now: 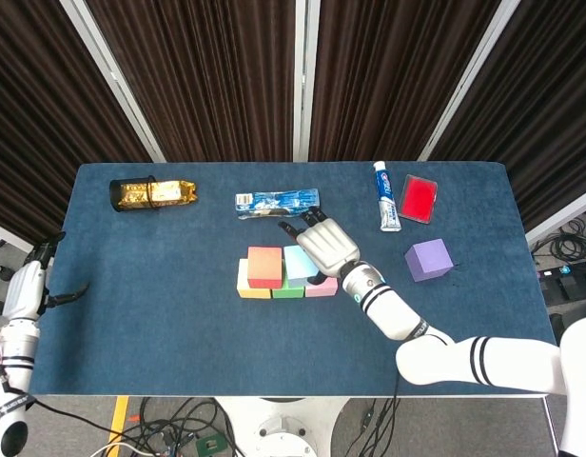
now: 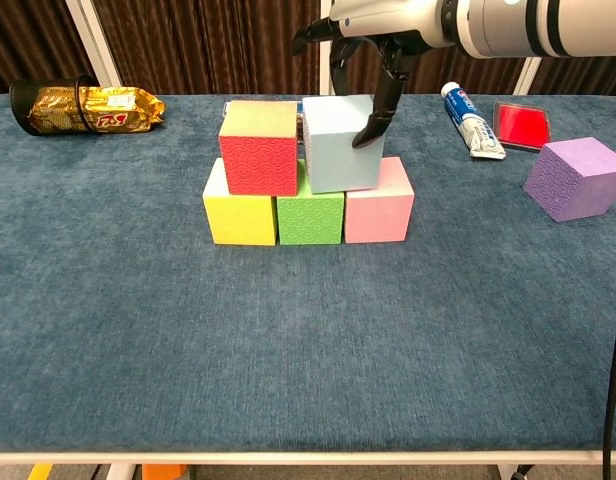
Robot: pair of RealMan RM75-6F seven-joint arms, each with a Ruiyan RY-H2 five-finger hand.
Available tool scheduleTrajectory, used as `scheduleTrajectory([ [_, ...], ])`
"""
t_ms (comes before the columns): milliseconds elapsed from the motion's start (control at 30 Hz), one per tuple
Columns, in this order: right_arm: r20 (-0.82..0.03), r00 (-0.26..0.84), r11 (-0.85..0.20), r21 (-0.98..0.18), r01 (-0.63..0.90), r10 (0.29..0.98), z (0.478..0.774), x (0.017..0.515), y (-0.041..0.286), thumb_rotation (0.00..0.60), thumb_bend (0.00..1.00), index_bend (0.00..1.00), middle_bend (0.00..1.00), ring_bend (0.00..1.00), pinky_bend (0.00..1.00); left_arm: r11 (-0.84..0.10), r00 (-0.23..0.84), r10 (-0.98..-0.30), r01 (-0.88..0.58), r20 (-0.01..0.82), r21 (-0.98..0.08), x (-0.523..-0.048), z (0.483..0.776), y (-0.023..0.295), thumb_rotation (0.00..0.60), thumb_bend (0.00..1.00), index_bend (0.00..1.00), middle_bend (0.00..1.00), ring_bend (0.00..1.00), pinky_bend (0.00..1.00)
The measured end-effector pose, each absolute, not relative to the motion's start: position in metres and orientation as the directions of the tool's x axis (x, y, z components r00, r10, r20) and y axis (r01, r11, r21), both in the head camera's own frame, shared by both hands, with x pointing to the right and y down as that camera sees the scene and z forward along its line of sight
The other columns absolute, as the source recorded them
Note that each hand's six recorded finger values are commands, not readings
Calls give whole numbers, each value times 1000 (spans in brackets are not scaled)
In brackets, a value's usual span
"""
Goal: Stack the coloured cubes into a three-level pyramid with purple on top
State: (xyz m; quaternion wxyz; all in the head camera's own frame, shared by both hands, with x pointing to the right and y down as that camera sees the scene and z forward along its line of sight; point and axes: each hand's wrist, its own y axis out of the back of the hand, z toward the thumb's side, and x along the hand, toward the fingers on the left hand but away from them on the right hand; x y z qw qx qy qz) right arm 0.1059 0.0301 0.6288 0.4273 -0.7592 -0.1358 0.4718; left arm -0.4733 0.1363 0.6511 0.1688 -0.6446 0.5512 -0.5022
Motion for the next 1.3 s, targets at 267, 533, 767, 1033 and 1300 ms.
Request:
scheduleTrajectory([
  [267, -605, 513, -599, -774, -202, 609, 629, 103, 32, 600, 123, 0, 520, 84, 0, -341, -109, -878, -541, 466, -769, -474, 652, 138, 600, 225, 95, 89, 1, 91],
  [533, -602, 513, -598, -777, -199, 612, 628, 100, 33, 600, 123, 0, 520, 84, 0, -343, -108, -876, -545, 470, -765, -475, 653, 139, 600, 226, 95, 89, 1, 91],
  [767, -607, 508, -599, -774, -205, 611, 630, 100, 34, 600, 120, 0, 519, 84, 0, -348, -107, -873, -547, 476, -761, -475, 654, 140, 600, 225, 95, 89, 1, 91],
  [1033, -609, 506, -603, -772, -201, 611, 630, 99, 35, 600, 111, 0, 519, 84, 0, -351, -106, -871, -551, 480, -757, -475, 655, 141, 600, 225, 95, 89, 1, 91],
  [1300, -613, 502, -606, -770, -202, 611, 632, 99, 35, 600, 106, 0, 495, 83, 0, -349, -107, -870, -555, 481, -755, -476, 654, 141, 600, 224, 95, 89, 1, 91],
])
